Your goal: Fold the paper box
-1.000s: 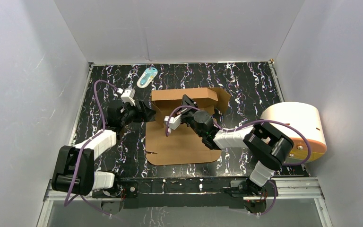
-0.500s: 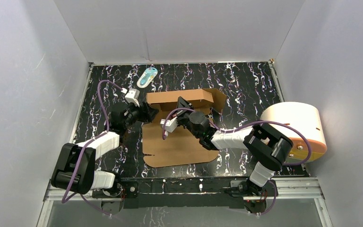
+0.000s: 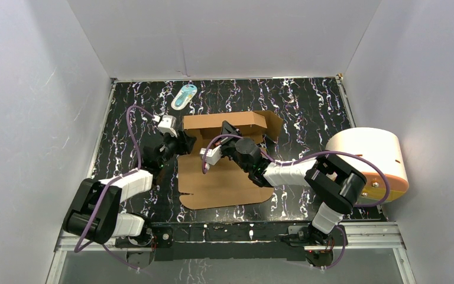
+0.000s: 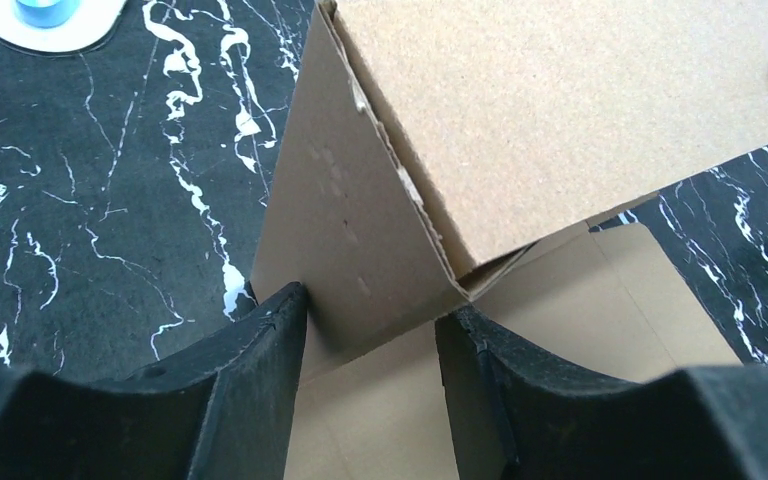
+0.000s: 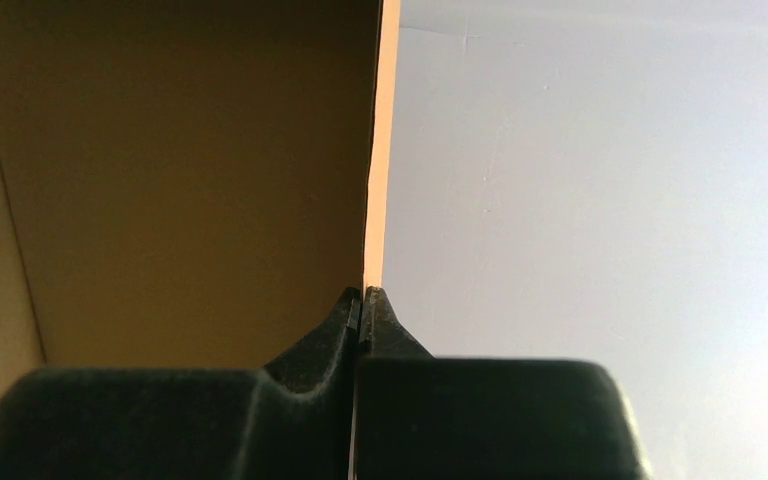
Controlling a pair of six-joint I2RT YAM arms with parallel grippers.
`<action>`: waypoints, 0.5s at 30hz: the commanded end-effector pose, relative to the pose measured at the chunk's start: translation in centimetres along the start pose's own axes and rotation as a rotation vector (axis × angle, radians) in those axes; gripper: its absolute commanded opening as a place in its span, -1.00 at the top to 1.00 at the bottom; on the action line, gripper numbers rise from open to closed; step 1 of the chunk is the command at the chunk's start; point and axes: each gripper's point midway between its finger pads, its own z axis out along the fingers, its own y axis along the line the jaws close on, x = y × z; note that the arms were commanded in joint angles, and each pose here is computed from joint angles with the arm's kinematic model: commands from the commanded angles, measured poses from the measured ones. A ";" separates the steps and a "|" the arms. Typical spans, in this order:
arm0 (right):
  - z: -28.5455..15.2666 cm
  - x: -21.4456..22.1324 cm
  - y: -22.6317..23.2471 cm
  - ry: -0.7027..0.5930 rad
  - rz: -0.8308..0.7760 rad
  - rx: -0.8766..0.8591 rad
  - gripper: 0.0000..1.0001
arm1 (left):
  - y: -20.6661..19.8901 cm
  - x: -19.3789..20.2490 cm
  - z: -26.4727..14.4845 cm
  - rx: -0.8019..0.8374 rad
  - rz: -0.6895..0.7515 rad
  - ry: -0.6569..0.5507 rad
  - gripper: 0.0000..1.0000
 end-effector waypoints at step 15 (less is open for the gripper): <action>0.0 -2.8 -0.6 -0.100 0.089 -0.027 0.97 | 1.2 -4.2 1.3 -0.232 0.052 -0.309 0.21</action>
